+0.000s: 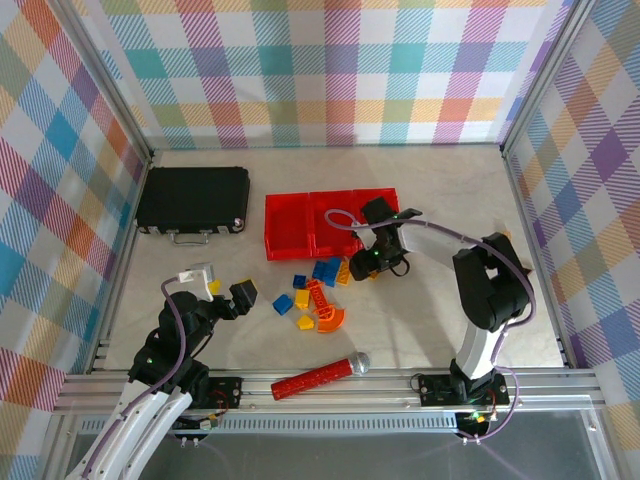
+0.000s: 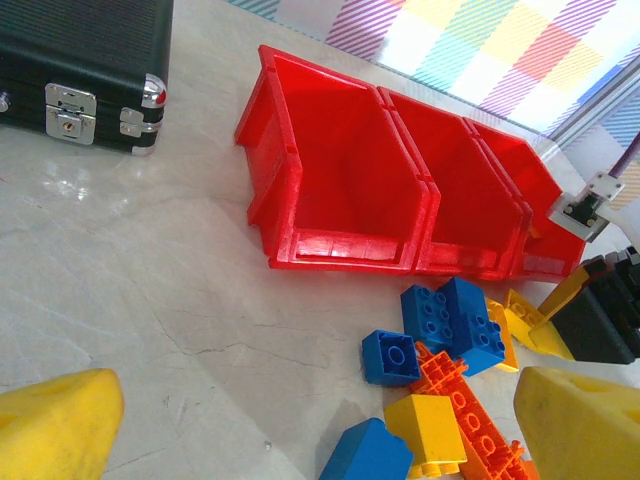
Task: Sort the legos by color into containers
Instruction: Pick up the lego from the center of the table.
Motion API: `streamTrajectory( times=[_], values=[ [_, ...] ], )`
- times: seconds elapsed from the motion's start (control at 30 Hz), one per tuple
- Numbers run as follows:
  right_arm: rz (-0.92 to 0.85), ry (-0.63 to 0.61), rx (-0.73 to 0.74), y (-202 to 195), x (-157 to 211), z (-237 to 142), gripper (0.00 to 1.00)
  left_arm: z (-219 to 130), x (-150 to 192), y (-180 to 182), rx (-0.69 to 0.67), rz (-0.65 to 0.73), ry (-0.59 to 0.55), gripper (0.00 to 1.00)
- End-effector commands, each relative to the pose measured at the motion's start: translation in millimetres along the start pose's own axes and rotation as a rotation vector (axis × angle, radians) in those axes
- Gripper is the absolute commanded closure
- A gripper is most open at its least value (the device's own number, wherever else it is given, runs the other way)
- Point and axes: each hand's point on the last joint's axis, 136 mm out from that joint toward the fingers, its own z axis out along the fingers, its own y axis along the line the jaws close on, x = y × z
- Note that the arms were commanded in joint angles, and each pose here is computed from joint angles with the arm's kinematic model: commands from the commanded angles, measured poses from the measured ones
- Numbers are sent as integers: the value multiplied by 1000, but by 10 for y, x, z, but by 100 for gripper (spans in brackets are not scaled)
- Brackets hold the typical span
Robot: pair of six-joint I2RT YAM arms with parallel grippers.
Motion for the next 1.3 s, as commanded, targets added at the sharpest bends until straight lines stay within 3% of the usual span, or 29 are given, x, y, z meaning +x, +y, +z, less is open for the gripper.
streamTrajectory(
  times=[0.0,0.23,0.63,0.97,1.27],
  values=[
    [11,4,28,27,47,-19,36,9,32,-4,8,-8,1,0],
    [-22,59,130,-44,75,147,41,3,31,-6,8,-8,1,0],
    [27,22,244,-214,-25,159,58,4,30,-4,8,-8,-1,0],
    [46,13,247,-189,-35,105,70,3,32,-6,8,-8,2,0],
    [84,-88,127,90,-97,-366,73,8,38,-20,17,-7,4,0]
  ],
)
